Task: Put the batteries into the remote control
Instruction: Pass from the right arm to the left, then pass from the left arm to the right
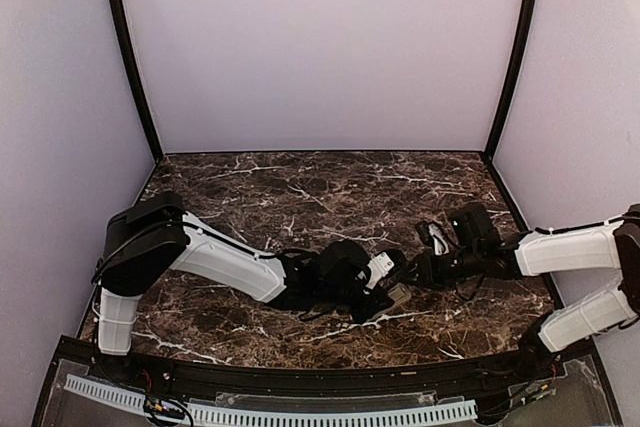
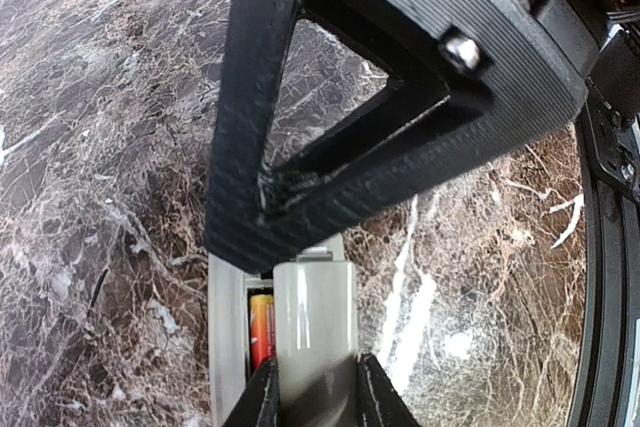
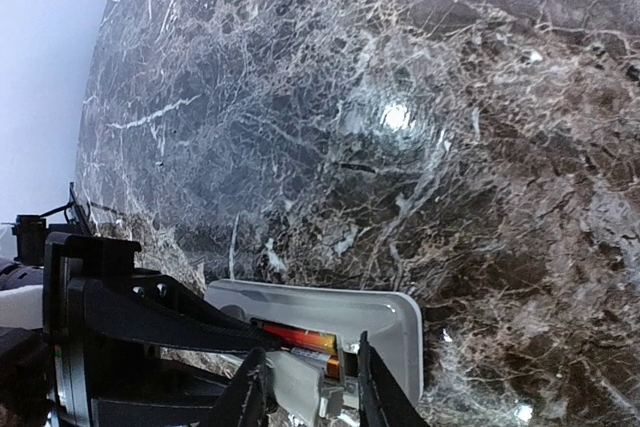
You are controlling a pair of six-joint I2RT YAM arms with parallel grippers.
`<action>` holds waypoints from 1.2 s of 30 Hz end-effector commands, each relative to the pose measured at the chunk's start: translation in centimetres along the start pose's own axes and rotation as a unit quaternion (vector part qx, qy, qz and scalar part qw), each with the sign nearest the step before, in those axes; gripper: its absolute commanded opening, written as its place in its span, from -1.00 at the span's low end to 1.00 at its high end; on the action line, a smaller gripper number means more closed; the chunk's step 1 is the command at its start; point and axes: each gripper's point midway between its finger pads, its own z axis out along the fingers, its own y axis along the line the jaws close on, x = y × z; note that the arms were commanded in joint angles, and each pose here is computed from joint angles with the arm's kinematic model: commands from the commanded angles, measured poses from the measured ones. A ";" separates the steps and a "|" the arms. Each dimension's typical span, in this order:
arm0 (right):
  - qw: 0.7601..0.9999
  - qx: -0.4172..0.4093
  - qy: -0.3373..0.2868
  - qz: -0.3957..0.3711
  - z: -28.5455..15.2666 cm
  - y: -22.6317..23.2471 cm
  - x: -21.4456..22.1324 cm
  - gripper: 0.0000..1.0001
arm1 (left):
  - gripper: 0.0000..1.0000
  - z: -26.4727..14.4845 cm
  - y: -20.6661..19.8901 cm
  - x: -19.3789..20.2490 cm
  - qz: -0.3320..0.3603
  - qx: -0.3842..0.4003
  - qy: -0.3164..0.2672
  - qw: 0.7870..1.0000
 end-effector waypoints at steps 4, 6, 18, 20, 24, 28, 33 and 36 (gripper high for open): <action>0.997 -0.014 0.067 -0.023 0.2 0.5 1.7 -0.40 | -0.54 0.0 0.3 4.2 -0.001 -0.010 0.073 0.997; 0.997 -0.014 0.077 -0.022 0.2 0.5 1.9 -0.37 | -0.54 0.0 0.4 4.2 -0.001 -0.010 0.072 0.997; 0.992 -0.049 0.115 -0.007 1.1 1.3 2.5 -0.64 | -0.54 0.0 0.4 4.3 -0.001 -0.011 0.073 0.997; 0.991 -0.056 0.118 0.000 1.3 1.2 2.6 -0.72 | -0.54 0.0 0.4 4.3 -0.001 -0.011 0.073 0.997; 0.990 -0.073 0.118 0.008 1.4 1.4 2.6 -0.83 | -0.54 0.0 0.4 4.2 -0.001 -0.011 0.073 0.997; 0.990 -0.087 0.113 0.014 1.2 1.3 2.5 -0.89 | -0.50 0.0 0.3 4.2 0.001 -0.009 0.073 0.997; 0.990 -0.101 0.100 0.005 1.2 1.0 2.6 -0.90 | -0.20 -0.6 0.5 3.0 0.022 -0.018 0.065 0.997; 0.990 -0.111 0.091 -0.006 1.3 1.0 2.6 -0.91 | 0.05 -1.4 0.8 1.7 0.044 -0.026 0.053 0.997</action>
